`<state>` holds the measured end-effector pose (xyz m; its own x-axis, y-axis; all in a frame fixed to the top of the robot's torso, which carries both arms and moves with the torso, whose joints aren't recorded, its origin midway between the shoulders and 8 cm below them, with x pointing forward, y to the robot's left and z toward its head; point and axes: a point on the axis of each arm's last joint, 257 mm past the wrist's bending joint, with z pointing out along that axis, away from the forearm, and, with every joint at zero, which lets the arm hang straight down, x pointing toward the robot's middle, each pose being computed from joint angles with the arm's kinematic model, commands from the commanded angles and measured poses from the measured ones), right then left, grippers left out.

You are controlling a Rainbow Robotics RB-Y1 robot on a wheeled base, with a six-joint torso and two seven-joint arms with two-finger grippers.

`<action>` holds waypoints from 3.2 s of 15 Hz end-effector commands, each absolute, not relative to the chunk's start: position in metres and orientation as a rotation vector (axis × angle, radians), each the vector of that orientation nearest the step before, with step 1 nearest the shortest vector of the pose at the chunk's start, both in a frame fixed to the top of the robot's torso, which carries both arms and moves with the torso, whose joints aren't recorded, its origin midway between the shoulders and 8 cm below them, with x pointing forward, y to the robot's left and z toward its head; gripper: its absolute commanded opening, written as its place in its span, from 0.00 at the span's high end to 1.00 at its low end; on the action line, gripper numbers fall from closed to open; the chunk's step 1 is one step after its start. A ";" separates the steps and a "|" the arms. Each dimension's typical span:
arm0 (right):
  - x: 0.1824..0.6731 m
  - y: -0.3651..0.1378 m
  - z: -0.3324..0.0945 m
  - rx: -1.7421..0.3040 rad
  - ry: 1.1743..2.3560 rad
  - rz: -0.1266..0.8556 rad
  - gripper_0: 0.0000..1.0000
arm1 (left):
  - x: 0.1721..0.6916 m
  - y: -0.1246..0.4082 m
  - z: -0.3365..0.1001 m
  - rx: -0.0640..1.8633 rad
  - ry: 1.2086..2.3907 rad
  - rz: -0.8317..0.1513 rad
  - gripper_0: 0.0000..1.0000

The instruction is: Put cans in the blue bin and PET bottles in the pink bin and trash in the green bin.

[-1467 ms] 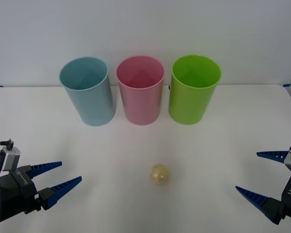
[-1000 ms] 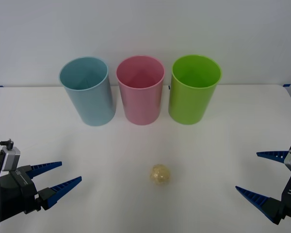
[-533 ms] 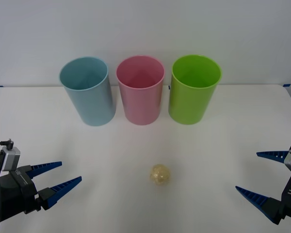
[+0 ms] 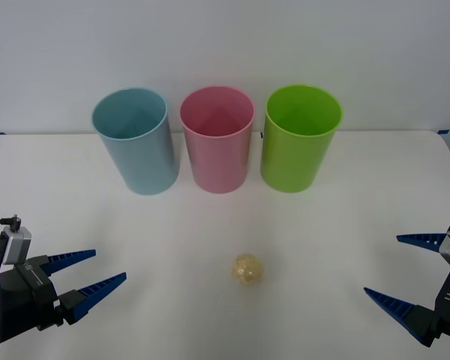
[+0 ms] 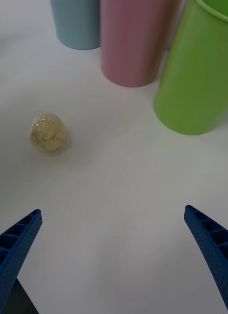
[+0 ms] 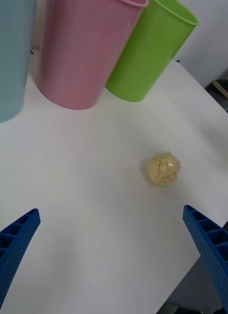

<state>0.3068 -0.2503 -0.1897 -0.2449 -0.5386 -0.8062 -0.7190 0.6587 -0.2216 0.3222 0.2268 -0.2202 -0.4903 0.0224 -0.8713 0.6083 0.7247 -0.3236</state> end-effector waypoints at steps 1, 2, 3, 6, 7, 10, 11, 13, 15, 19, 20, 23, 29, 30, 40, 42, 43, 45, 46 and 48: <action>0.307 -0.246 -0.184 -1.010 1.912 0.242 0.00 | 0.322 0.227 -0.220 0.482 1.974 -0.773 0.00; 0.305 -0.244 -0.181 -1.028 1.912 0.245 0.00 | 0.322 0.227 -0.220 0.482 1.974 -0.773 0.00; 0.306 -0.245 -0.179 -1.042 1.919 0.245 0.00 | 0.322 0.227 -0.220 0.482 1.974 -0.773 0.00; 0.304 -0.240 -0.173 -1.082 1.966 0.265 0.00 | 0.322 0.227 -0.220 0.482 1.974 -0.773 0.00; 0.308 -0.236 -0.169 -1.095 1.972 0.274 0.00 | 0.322 0.227 -0.220 0.482 1.974 -0.773 0.00; 0.316 -0.212 -0.161 -1.156 1.963 0.314 0.00 | 0.322 0.227 -0.220 0.482 1.974 -0.773 0.00; 0.318 -0.208 -0.160 -1.171 1.969 0.317 0.00 | 0.322 0.227 -0.220 0.482 1.974 -0.773 0.00; 0.322 -0.198 -0.158 -1.200 1.985 0.327 0.00 | 0.322 0.227 -0.220 0.482 1.974 -0.773 0.00; 0.319 -0.191 -0.157 -1.233 2.028 0.342 0.00 | 0.322 0.227 -0.220 0.482 1.974 -0.773 0.00; 0.328 -0.178 -0.161 -1.307 2.051 0.281 0.00 | 0.322 0.227 -0.220 0.482 1.974 -0.773 0.00; 0.332 -0.174 -0.163 -1.325 2.046 0.261 0.00 | 0.322 0.227 -0.220 0.482 1.974 -0.773 0.00; 0.335 -0.159 -0.172 -1.443 2.049 0.222 0.00 | 0.322 0.227 -0.220 0.482 1.974 -0.773 0.00; 0.354 -0.126 -0.196 -1.609 2.029 0.257 0.00 | 0.322 0.227 -0.220 0.482 1.974 -0.773 0.00; 0.357 -0.120 -0.200 -1.628 2.024 0.261 0.00 | 0.322 0.227 -0.220 0.482 1.974 -0.773 0.00; 0.387 -0.090 -0.254 -1.698 2.009 0.281 0.00 | 0.322 0.227 -0.220 0.482 1.974 -0.773 0.00; 0.384 -0.090 -0.263 -1.724 2.018 0.270 0.00 | 0.322 0.227 -0.220 0.482 1.974 -0.773 0.00; 0.382 -0.090 -0.268 -1.737 2.023 0.272 0.00 | 0.322 0.227 -0.220 0.482 1.974 -0.773 0.00; 0.380 -0.084 -0.278 -1.739 2.023 0.293 0.00 | 0.322 0.227 -0.220 0.482 1.974 -0.773 0.00; 0.380 -0.079 -0.283 -1.733 2.017 0.305 0.00 | 0.322 0.227 -0.220 0.482 1.974 -0.773 0.00; 0.385 -0.068 -0.296 -1.700 2.020 0.331 0.00 | 0.322 0.227 -0.220 0.482 1.974 -0.773 0.00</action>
<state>0.3834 -0.0727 -0.2905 -0.1100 -0.8632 -0.4927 -0.9734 0.1937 -0.1221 0.3222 0.2268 -0.2202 -0.4903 0.0224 -0.8713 0.6083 0.7248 -0.3237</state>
